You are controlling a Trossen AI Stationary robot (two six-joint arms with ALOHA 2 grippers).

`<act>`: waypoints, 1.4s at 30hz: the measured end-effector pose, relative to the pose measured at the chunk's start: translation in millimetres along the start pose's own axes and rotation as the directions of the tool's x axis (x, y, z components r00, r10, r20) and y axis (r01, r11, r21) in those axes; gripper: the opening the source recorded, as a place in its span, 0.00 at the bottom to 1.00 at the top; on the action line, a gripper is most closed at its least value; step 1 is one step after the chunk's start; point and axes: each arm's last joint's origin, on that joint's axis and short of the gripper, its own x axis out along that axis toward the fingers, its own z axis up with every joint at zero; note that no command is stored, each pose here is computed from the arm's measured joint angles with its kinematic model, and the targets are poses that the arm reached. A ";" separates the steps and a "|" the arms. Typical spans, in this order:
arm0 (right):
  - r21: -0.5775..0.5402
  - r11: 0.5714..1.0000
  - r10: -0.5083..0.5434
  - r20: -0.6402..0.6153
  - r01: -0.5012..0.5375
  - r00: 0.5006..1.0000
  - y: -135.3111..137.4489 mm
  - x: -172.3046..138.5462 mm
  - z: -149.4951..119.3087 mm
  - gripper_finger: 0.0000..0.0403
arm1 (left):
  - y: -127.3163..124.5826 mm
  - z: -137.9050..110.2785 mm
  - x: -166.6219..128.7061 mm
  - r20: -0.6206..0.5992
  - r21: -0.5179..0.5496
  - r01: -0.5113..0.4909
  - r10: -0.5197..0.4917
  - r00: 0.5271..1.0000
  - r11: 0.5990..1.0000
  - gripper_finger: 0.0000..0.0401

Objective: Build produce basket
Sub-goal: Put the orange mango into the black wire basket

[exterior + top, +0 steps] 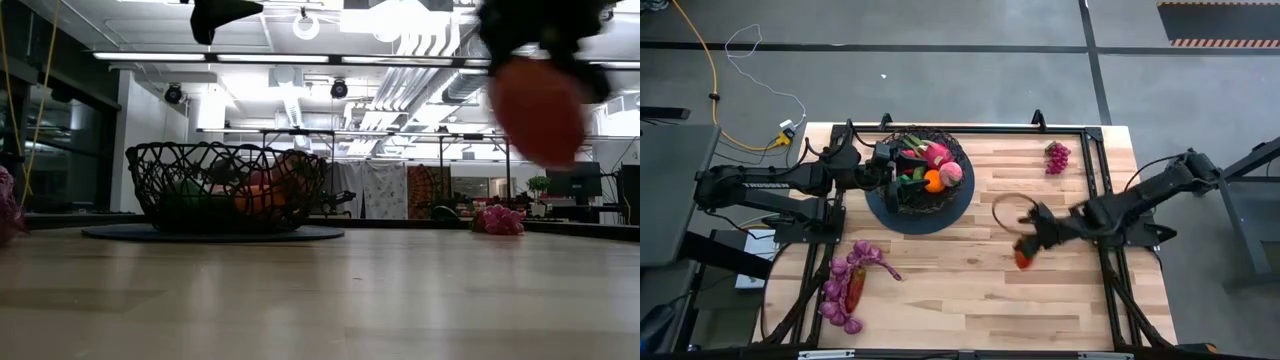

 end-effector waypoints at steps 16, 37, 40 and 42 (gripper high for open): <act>-0.339 0.918 0.355 0.476 -0.204 0.805 13.5 -13.0 113.3 0.59 | -1.1 0.9 0.0 0.003 -0.157 0.030 -0.030 1.000 0.987 0.76; -0.503 0.864 0.304 0.505 -0.011 0.808 34.0 -52.8 141.6 0.60 | 2.9 9.8 -0.2 0.077 -0.178 0.056 -0.042 0.996 0.982 0.76; -0.500 0.866 0.308 0.508 -0.015 0.805 34.2 -52.8 142.3 0.60 | 3.5 10.0 -0.2 0.078 -0.184 0.055 -0.041 0.996 0.981 0.77; -0.502 0.865 0.319 0.514 -0.023 0.796 35.4 -53.6 142.9 0.60 | 3.5 9.9 -0.2 0.078 -0.184 0.054 -0.041 0.996 0.981 0.79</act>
